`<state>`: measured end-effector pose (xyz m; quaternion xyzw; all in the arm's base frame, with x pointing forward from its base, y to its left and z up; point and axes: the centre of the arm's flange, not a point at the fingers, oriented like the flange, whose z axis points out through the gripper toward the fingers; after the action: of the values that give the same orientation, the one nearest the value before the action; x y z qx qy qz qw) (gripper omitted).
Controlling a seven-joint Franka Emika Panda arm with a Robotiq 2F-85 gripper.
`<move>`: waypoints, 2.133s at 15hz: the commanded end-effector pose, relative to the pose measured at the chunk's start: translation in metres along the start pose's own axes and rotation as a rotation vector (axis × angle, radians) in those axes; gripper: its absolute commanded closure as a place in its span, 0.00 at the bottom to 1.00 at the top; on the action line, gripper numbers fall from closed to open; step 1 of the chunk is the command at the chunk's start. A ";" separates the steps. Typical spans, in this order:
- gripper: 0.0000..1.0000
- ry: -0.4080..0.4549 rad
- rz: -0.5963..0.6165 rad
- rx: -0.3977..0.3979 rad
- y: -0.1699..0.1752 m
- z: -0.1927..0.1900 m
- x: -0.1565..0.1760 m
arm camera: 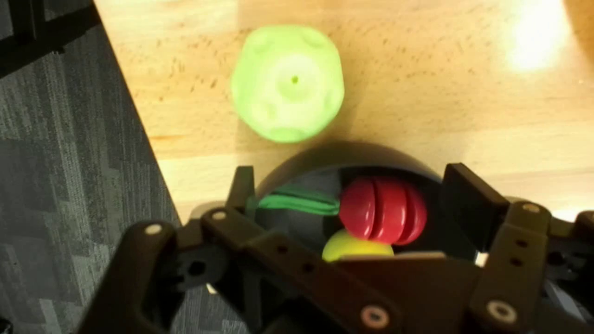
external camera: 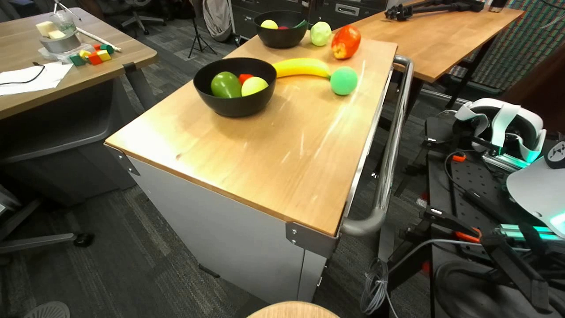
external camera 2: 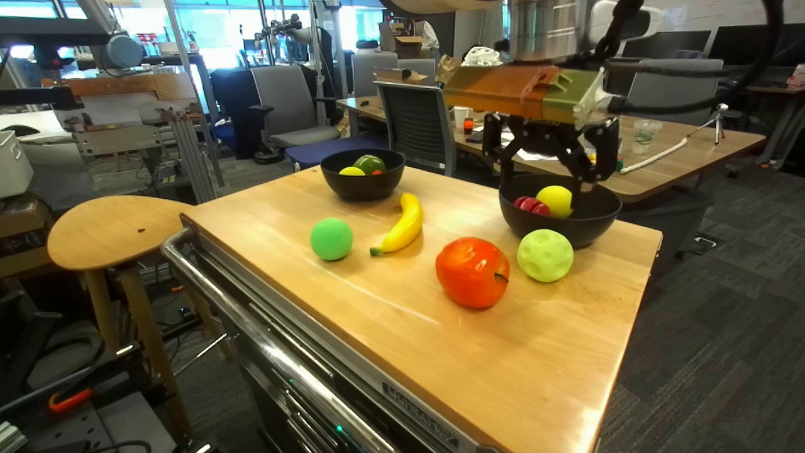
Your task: Put the plush fruits in the bowls
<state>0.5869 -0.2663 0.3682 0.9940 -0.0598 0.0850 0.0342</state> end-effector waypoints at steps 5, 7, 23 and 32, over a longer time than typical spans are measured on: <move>0.00 -0.018 0.011 -0.002 0.003 0.017 -0.014; 0.00 -0.026 0.023 -0.008 0.005 0.023 -0.013; 0.68 -0.140 -0.012 -0.147 -0.011 0.024 0.013; 0.93 0.032 -0.079 -0.136 -0.026 -0.100 0.054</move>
<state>0.6072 -0.2416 0.4567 0.9909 -0.0342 0.0915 0.0931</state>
